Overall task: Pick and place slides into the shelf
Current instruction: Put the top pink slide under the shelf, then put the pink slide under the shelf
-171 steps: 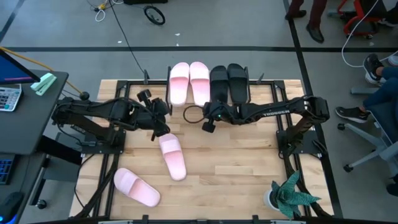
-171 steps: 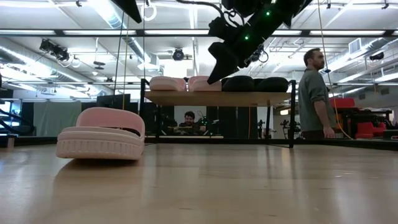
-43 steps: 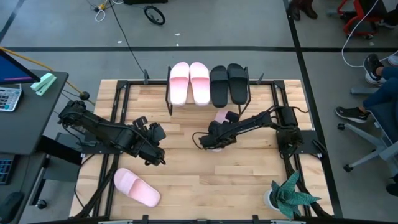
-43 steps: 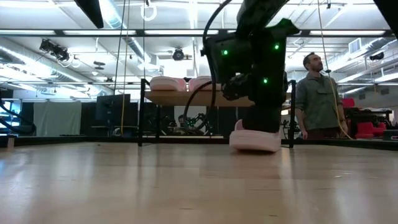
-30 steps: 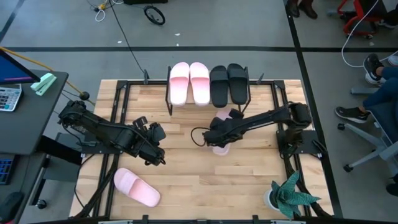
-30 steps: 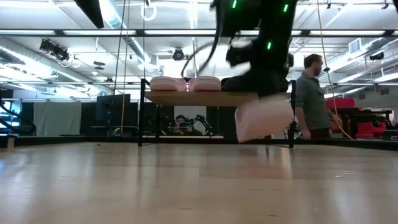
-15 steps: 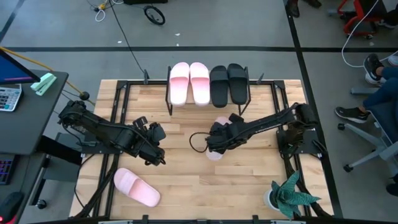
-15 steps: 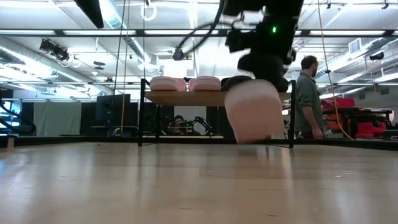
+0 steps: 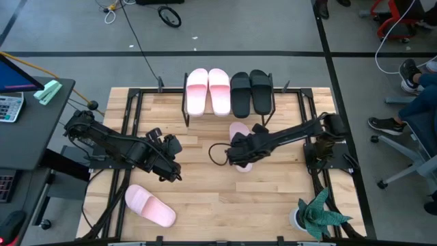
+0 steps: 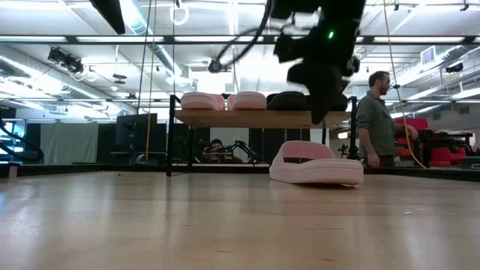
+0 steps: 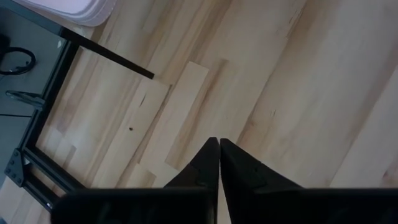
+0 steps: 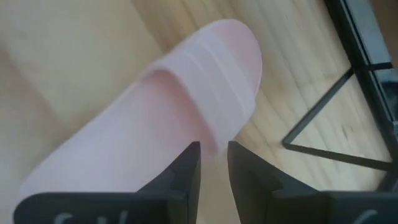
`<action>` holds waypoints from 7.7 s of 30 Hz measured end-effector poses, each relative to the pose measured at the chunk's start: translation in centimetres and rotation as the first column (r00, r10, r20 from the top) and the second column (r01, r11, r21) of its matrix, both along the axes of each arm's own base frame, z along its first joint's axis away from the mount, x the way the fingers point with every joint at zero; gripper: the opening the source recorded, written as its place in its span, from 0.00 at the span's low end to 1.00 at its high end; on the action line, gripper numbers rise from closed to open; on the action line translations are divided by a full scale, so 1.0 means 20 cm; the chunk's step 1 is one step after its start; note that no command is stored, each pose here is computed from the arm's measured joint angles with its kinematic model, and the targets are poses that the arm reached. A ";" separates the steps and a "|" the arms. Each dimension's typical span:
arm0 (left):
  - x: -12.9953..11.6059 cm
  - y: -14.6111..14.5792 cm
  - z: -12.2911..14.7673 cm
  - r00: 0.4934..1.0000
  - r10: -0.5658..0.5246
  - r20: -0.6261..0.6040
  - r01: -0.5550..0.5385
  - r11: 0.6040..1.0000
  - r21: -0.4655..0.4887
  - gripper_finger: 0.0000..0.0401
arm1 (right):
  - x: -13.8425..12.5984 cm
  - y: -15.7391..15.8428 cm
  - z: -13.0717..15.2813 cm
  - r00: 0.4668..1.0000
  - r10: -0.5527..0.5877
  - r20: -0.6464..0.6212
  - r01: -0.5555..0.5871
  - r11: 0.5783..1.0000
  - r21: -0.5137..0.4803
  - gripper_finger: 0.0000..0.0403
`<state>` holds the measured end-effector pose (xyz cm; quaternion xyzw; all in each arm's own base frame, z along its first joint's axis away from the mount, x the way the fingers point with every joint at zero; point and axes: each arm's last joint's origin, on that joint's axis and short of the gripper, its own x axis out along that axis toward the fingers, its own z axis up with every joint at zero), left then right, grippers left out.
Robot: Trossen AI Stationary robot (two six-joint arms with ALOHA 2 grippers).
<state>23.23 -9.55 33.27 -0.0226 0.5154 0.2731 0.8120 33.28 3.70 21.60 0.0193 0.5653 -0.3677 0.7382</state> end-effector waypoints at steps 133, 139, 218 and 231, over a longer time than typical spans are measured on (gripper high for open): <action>-0.04 -0.67 -0.67 0.690 0.443 -0.572 -0.564 0.825 -0.040 0.46 | -0.09 0.37 0.27 0.826 0.555 0.104 -0.536 0.828 -0.165 0.01; -0.03 -0.69 -0.68 0.680 0.492 -0.544 -0.615 0.786 -0.058 0.44 | -0.09 0.37 0.26 0.822 0.561 0.096 -0.542 0.824 -0.166 0.02; 0.93 0.60 -0.82 0.995 -0.053 -0.085 0.081 0.925 0.371 0.20 | -0.70 0.87 0.32 0.825 0.287 0.487 -0.220 0.957 -0.190 0.02; 0.94 0.44 -0.80 0.993 -0.110 -0.052 0.121 0.928 0.352 0.39 | -0.68 0.85 0.32 0.833 0.271 0.483 -0.205 0.961 -0.185 0.02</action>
